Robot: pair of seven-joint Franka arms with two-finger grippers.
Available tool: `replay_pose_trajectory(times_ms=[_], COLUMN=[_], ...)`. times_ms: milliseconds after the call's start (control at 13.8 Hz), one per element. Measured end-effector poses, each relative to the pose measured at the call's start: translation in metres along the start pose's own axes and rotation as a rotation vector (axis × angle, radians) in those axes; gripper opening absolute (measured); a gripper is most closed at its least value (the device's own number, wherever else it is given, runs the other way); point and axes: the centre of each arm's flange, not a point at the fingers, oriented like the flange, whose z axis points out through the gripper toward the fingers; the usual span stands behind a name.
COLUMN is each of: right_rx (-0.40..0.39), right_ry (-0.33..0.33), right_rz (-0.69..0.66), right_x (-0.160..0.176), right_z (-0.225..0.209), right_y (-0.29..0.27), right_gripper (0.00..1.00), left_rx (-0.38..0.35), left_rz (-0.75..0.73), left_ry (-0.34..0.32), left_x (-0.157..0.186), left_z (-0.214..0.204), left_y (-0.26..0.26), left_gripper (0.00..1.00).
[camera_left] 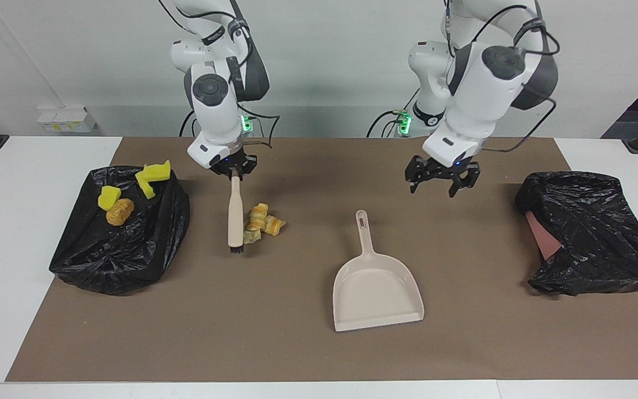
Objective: Sweep and dump trash in bin
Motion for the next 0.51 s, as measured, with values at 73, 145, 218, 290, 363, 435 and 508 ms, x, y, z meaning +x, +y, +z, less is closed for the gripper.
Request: replay_pose_trajectory(times_ms=[73, 145, 218, 290, 363, 435, 508], right_rx=[-0.015, -0.031, -0.041, -0.048, -0.056, -0.061, -0.064], right_ry=[0.007, 0.008, 0.005, -0.001, -0.007, -0.011, -0.012], right_rz=[-0.011, -0.018, -0.02, -0.023, -0.028, -0.035, -0.037], right_x=[0.0, -0.001, -0.001, -0.002, -0.003, -0.003, -0.003], right_z=[-0.005, -0.006, -0.004, 0.0, 0.003, 0.005, 0.006], right_y=[0.005, 0.009, 0.011, 0.013, 0.014, 0.016, 0.018], right_gripper=[0.26, 0.26, 0.26, 0.26, 0.26, 0.26, 0.26], left_rx=[0.019, 0.028, 0.029, 0.026, 0.021, 0.016, 0.011], left_rz=[-0.012, -0.029, -0.053, -0.074, -0.091, -0.105, -0.116], left_ry=[0.006, 0.015, 0.024, 0.032, 0.041, 0.052, 0.059], left_x=[0.004, 0.007, 0.009, 0.01, 0.011, 0.01, 0.009], left_z=[0.019, 0.037, 0.054, 0.07, 0.084, 0.096, 0.107], left_y=[0.016, 0.033, 0.048, 0.062, 0.075, 0.085, 0.092], left_gripper=[1.0, 1.0, 1.0, 1.0, 1.0, 1.0, 1.0])
